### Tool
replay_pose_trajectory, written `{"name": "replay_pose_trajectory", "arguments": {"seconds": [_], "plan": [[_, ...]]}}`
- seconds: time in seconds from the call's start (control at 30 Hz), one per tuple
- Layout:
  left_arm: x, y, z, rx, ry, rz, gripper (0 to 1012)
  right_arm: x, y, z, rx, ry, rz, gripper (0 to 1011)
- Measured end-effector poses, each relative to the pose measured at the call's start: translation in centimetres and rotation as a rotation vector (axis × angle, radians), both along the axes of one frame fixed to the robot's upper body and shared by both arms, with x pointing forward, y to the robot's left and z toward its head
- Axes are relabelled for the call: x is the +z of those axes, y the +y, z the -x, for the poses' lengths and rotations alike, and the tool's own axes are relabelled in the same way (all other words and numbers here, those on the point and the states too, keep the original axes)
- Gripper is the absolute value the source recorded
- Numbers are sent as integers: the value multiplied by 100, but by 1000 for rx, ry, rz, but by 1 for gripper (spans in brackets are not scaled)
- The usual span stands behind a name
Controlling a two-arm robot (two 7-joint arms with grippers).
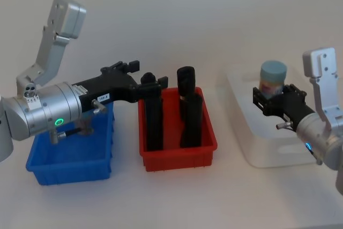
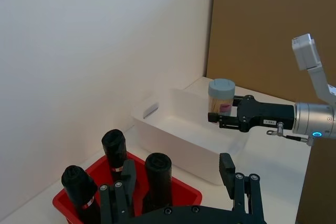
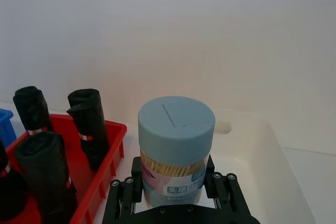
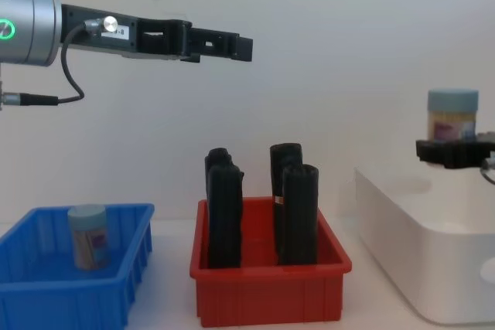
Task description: Pick the cotton swabs from the blue box and place them into the white box.
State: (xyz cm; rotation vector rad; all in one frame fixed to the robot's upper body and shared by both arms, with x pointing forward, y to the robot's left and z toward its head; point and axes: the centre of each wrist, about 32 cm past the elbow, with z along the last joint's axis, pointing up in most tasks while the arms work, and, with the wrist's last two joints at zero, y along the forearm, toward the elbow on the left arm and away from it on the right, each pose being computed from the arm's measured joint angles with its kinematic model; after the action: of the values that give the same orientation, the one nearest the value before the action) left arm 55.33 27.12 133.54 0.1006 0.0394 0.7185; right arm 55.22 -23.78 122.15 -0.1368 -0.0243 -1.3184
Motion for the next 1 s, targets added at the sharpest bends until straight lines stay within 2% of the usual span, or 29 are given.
{"name": "replay_pose_trajectory", "arguments": {"seconds": [0.3,0.77,1.0], "plan": [[0,0,0,0,0,0,1004,-134,-80,-181,19,75,-4,645],[0,0,0,0,0,0,1004,-280,-63,-359,65,152,-11,649],[0,0,0,0,0,0,1004,-305,-65,-393,75,167,-12,840]]}}
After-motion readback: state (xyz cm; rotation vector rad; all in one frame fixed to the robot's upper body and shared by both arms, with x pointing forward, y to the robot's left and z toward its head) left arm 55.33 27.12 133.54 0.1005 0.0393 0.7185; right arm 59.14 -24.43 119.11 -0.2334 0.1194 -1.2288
